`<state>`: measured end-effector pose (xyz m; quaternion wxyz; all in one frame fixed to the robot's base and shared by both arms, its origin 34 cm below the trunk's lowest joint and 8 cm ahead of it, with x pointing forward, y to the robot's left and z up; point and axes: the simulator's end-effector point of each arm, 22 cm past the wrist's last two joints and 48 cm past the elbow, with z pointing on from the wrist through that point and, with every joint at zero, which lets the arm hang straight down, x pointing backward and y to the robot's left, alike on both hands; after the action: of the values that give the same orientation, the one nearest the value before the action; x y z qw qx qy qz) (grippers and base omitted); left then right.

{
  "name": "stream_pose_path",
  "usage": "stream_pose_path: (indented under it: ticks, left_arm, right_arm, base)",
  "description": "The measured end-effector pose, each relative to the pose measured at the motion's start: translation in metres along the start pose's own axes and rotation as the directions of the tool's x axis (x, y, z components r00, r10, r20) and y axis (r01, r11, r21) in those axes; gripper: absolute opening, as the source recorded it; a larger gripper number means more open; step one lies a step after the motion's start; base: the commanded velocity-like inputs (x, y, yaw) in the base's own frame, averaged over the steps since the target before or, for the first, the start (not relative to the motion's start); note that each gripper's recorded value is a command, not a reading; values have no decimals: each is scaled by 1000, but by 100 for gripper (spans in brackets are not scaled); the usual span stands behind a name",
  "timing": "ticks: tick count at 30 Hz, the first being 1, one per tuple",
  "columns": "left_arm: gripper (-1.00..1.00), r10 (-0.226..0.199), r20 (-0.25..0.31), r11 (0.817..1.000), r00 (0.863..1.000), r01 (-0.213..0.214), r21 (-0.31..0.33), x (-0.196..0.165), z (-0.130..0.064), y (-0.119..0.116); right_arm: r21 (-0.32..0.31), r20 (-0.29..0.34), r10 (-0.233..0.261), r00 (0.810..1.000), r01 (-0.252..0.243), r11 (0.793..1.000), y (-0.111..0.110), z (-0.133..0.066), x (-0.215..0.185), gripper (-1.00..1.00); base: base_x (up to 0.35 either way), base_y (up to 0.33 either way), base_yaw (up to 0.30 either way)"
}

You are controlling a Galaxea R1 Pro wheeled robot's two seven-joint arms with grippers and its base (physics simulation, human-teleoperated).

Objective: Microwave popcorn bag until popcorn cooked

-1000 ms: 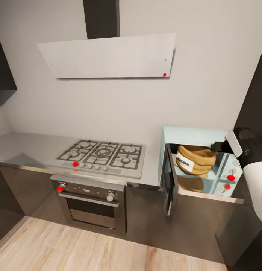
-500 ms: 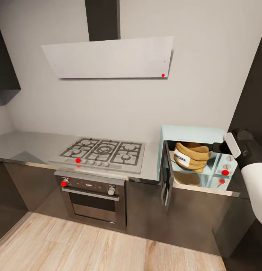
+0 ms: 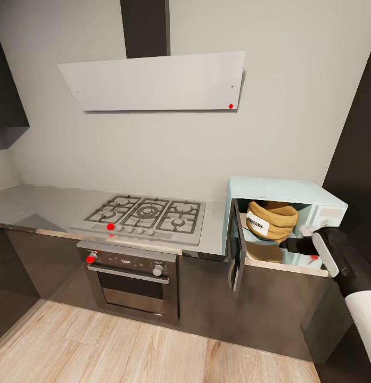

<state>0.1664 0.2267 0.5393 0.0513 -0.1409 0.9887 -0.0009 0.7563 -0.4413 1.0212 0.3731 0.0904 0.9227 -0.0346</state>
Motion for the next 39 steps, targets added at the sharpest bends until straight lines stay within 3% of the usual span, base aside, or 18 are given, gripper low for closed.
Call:
stream_pose_path:
  ticks: [4, 6, 8, 10, 13, 15, 18, 22, 24, 30, 39]
  left_arm:
    - [100, -5, 0, 1000, 1000, 5, -1, 0, 0, 0]
    - [100, -6, 0, 1000, 1000, 6, -1, 0, 0, 0]
    - [100, -6, 0, 1000, 1000, 6, -1, 0, 0, 0]
    - [100, -4, 0, 1000, 1000, 4, -1, 0, 0, 0]
    - [100, 2, 0, 1000, 1000, -2, 1, 0, 0, -1]
    - [100, 4, -1, 1000, 1000, -4, 3, 1, 0, -2]
    - [100, 6, -2, 1000, 1000, -6, 5, 1, 0, -3]
    - [100, 8, -2, 1000, 1000, -8, 5, 2, 0, -3]
    - [100, 8, -2, 1000, 1000, -8, 5, 1, 0, -3]
    - [100, 9, 1, 1000, 1000, -9, 6, 0, 0, -4]
    - [100, 10, 1, 1000, 1000, -10, 0, 0, 0, -1]
  right_arm:
    - [-168, 13, -58, 998, 59, 984, 46, -9, 44, 100]
    - [-206, -13, -73, 997, 69, 976, 54, -8, 70, 100]
    - [-219, 108, -60, 992, 82, 972, 57, -6, 59, 100]
    - [-219, 207, 0, 978, 46, 975, 46, -9, 42, 100]
    - [-242, 296, 106, 949, -33, 970, 36, -16, 23, 100]
    - [-252, 377, 150, 914, -55, 966, 38, -21, 7, 100]
    - [-260, 485, 180, 856, -56, 964, 46, -29, -13, 100]
    - [-259, 532, 190, 825, -56, 964, 48, -34, -23, 100]
    - [-247, 537, 184, 823, -56, 967, 45, -34, -23, 100]
    - [-137, 540, 97, 836, -26, 990, 32, -27, -18, 100]
    - [-138, 543, 94, 835, -22, 990, 35, -28, -18, 100]
  base:
    - [0, 0, 0]
    - [0, 0, 0]
    - [0, 0, 0]
    - [0, 0, 0]
    - [0, 0, 0]
    - [0, 0, 0]
    - [0, 0, 0]
    - [0, 0, 0]
    - [0, 0, 0]
    - [0, 0, 0]
    - [188, 0, 0]
